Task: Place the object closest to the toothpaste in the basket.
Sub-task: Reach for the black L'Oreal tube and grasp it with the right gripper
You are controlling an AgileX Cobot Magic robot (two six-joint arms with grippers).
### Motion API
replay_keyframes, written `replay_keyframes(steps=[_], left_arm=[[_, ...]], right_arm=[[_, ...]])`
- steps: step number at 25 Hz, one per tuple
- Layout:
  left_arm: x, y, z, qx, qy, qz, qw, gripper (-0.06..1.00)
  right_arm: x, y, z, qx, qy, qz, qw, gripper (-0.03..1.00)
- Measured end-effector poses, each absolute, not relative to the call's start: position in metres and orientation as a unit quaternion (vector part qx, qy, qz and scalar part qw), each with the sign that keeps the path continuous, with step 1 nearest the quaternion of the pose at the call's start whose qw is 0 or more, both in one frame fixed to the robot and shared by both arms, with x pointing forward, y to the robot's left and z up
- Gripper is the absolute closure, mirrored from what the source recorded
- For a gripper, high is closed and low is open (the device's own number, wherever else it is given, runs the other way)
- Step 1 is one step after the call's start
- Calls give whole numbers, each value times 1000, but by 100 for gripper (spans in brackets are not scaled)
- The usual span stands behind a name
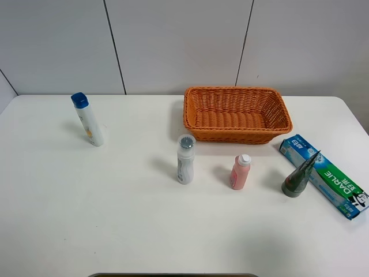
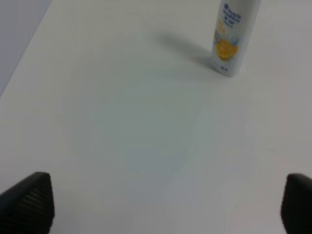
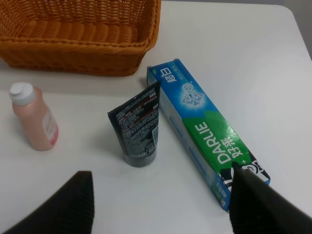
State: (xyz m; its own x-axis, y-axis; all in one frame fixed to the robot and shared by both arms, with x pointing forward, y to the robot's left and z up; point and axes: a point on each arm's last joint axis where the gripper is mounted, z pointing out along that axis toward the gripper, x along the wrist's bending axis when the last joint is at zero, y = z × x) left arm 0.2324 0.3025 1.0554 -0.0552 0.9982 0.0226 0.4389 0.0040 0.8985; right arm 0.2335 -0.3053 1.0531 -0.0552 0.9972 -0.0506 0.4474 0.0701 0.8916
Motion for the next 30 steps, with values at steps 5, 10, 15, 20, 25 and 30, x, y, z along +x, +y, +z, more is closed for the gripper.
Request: replay_keyframes(steps=[5, 10, 15, 20, 25, 30], left_arm=[[232, 302, 1055, 587, 612, 391, 357, 1], [232, 302, 1055, 587, 612, 391, 357, 1], [232, 302, 1055, 587, 612, 391, 357, 1], [232, 302, 1055, 587, 612, 391, 357, 1], [232, 302, 1055, 587, 612, 391, 357, 1], [232, 302, 1055, 587, 612, 391, 357, 1]], right_arm=[[233, -305, 1053, 575, 628, 366, 376, 34], [233, -305, 1053, 575, 628, 366, 376, 34], [233, -305, 1053, 575, 628, 366, 376, 34], [233, -305, 1053, 575, 628, 366, 376, 34], [233, -305, 1053, 575, 628, 366, 376, 34], [234, -305, 1053, 575, 627, 366, 376, 34]])
